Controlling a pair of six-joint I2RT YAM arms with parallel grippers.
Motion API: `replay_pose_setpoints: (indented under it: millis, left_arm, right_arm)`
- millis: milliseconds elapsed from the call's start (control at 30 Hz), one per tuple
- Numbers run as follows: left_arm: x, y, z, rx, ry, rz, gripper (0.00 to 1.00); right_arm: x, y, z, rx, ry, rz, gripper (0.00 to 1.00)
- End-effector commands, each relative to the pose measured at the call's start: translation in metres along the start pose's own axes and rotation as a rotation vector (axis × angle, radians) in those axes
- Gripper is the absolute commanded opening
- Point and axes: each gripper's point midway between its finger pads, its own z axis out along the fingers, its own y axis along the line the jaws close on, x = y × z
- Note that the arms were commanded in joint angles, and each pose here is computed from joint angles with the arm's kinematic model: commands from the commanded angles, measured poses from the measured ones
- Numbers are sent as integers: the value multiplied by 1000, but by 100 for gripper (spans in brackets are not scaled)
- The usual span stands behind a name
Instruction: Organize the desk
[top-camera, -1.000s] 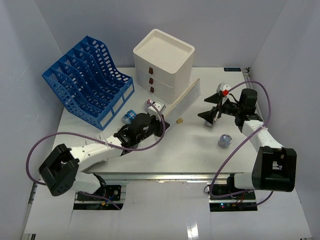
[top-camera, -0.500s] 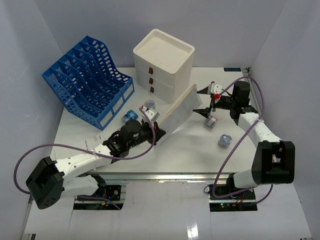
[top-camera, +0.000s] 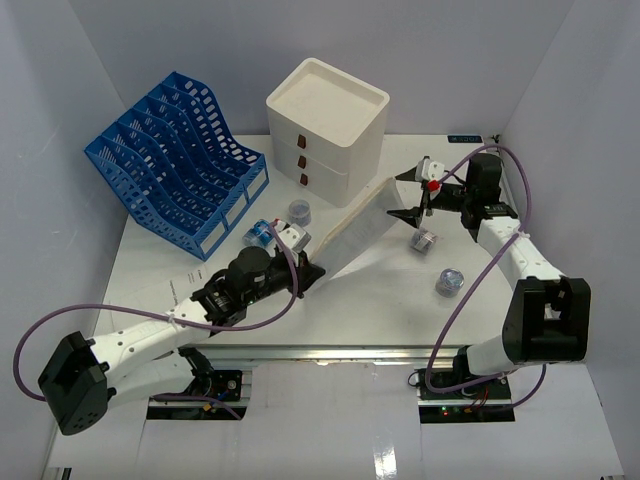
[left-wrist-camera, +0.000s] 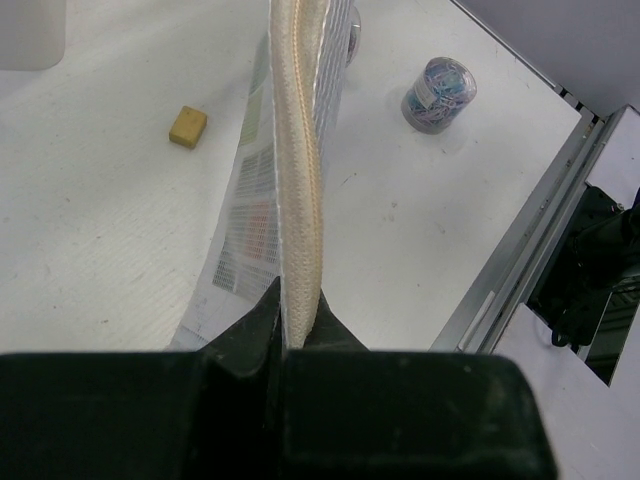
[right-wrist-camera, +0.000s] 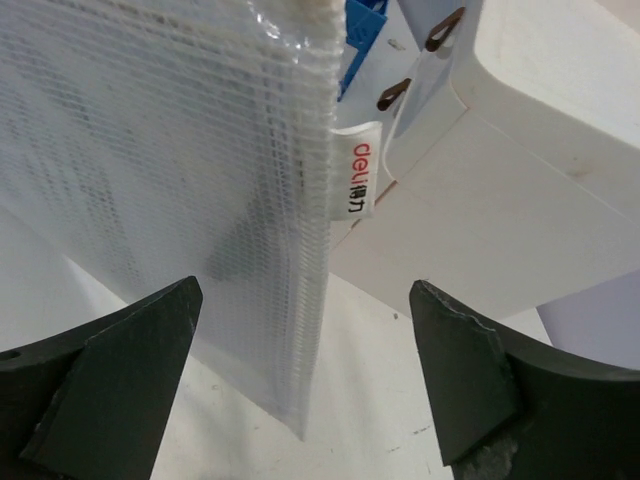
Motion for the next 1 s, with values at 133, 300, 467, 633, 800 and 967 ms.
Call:
replay_pose_setpoints:
  millis: [133,300,467,633,800,967]
  left_arm:
    - [-21,-10,-7,51,-87,17,0]
    - [-23,-12,-7,57,-96,17,0]
    - [-21,-8,-7,43,-101,13,0]
    - [-19,-1,-6,2,-101,12,15]
    - [-18,2,-2,-5,-84,49,66]
    - [-27,-2,11,24,-52,158,81]
  right_arm:
    - [-21,38,5,-227,-97,-58,69]
    - [-22,64,10,-335,-85,-54,51]
    - [-18,79,9,-361,-52,-59,35]
    - [-18,80,3,-341,3,-33,10]
    - [-22,87,-3,-307,19,-34,8]
    - [-35,92,-10,-287,18,-50,8]
